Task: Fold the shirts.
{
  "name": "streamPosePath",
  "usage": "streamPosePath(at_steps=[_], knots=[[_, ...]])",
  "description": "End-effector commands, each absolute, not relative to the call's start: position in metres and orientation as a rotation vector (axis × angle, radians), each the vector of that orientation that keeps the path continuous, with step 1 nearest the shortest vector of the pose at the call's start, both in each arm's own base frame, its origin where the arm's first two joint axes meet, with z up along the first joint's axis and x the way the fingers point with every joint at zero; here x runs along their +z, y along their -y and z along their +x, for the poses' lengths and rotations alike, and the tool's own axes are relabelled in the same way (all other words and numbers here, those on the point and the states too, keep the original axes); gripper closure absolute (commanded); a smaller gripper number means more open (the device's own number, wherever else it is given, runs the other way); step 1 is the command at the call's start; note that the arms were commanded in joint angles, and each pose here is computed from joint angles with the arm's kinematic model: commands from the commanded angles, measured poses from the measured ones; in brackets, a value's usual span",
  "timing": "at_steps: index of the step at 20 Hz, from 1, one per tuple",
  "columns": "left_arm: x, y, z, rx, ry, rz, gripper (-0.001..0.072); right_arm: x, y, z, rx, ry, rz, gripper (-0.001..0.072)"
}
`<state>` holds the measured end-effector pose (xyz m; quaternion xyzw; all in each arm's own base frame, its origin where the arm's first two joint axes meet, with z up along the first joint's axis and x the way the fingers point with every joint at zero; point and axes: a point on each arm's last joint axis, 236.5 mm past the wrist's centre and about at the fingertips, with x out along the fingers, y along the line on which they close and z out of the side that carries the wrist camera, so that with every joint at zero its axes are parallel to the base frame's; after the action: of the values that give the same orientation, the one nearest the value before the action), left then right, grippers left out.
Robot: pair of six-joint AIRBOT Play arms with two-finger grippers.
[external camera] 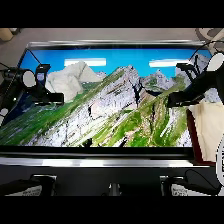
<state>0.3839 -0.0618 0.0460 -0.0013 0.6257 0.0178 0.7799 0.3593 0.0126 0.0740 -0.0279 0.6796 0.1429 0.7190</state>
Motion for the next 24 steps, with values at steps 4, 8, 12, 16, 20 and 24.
streamPosePath(at_steps=[4,8,12,16,20,24], knots=[[0.046,0.062,0.384,0.039,-1.352,-0.003,-0.0013,0.074,-0.012,0.359,0.316,-1.502,-0.062,0.0065],[0.046,0.062,0.384,0.039,-1.352,-0.003,-0.0013,0.074,-0.012,0.359,0.316,-1.502,-0.061,0.0065],[0.046,0.062,0.384,0.039,-1.352,-0.003,-0.0013,0.074,-0.012,0.359,0.316,-1.503,-0.061,0.0065],[0.046,0.062,0.384,0.039,-1.352,-0.004,-0.0013,0.074,-0.012,0.364,0.311,-1.484,-0.062,0.0067],[0.05,0.071,0.424,0.009,-1.2,-0.026,-0.0013,0.075,-0.01,0.374,0.321,-1.438,-0.102,0.0071],[0.048,0.077,0.449,-0.009,-1.114,-0.038,-0.0013,0.074,-0.001,0.38,0.395,-1.399,-0.252,0.0165]])
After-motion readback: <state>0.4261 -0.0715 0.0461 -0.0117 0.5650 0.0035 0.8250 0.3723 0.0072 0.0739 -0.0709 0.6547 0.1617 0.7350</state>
